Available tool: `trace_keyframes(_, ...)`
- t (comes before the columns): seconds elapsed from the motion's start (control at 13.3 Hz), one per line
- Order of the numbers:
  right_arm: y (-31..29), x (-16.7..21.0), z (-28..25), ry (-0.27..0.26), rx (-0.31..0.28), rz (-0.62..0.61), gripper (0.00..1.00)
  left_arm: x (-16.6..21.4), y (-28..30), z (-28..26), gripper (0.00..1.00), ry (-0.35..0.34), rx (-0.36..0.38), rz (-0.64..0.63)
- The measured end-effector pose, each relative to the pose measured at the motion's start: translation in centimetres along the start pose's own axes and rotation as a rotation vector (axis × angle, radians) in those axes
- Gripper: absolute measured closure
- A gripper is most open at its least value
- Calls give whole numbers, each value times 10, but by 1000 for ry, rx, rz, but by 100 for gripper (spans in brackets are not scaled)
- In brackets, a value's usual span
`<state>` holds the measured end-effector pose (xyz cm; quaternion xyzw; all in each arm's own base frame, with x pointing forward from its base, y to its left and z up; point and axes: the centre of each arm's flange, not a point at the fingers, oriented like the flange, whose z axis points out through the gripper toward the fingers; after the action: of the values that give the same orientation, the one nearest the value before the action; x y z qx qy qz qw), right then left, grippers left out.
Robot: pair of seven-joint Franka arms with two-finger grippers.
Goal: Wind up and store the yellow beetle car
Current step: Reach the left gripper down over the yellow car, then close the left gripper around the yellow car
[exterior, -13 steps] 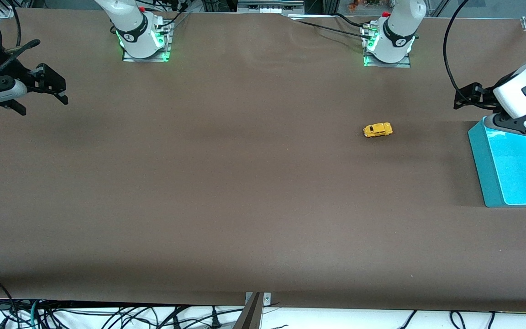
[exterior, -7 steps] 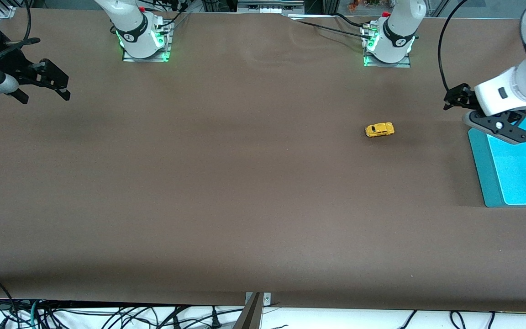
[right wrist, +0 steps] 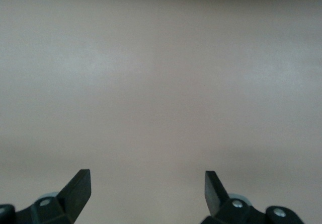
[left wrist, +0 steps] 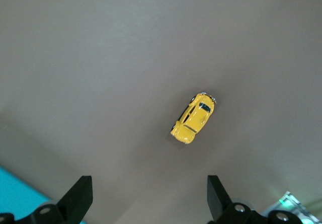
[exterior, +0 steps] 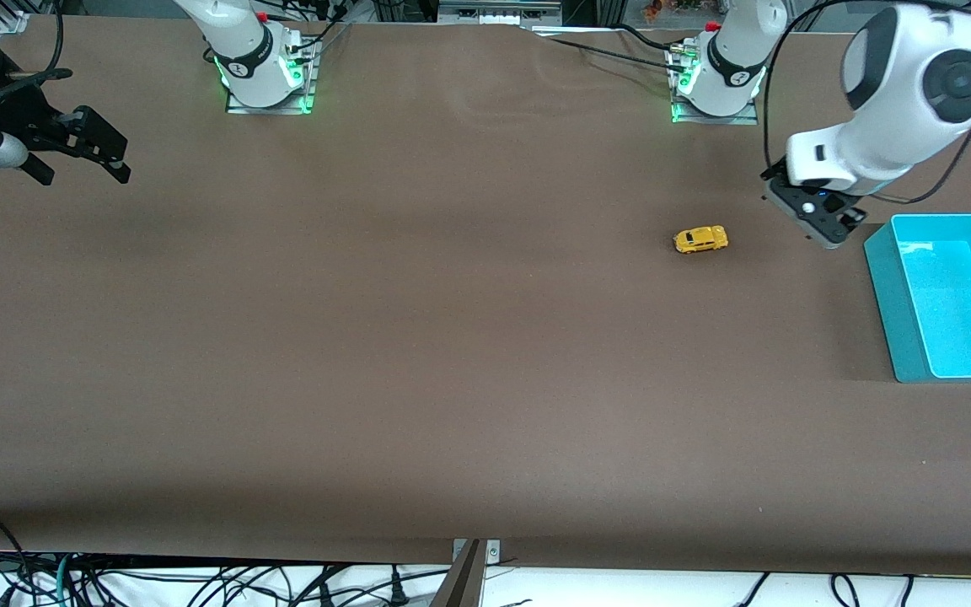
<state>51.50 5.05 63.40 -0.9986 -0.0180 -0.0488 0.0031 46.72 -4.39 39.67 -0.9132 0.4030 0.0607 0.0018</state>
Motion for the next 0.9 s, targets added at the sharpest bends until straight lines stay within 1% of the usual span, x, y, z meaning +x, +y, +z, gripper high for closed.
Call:
trace_keyframes(0.15, 2, 0, 0, 0, 0, 4, 0, -4, 8, 38, 0, 9, 7, 78)
trace_keyframes(0.38, 5, 2, 4, -7, 0, 9, 0, -4, 14, 87, 0, -9, -23, 188)
trace_keyframes(0.68, 11, 4, 5, -8, -23, 11, 0, 14, 28, 140, 0, -3, -33, 266)
trace_keyframes(0.9, 11, 4, 5, -9, -24, 11, 0, 15, 39, 178, 0, 28, -19, 329)
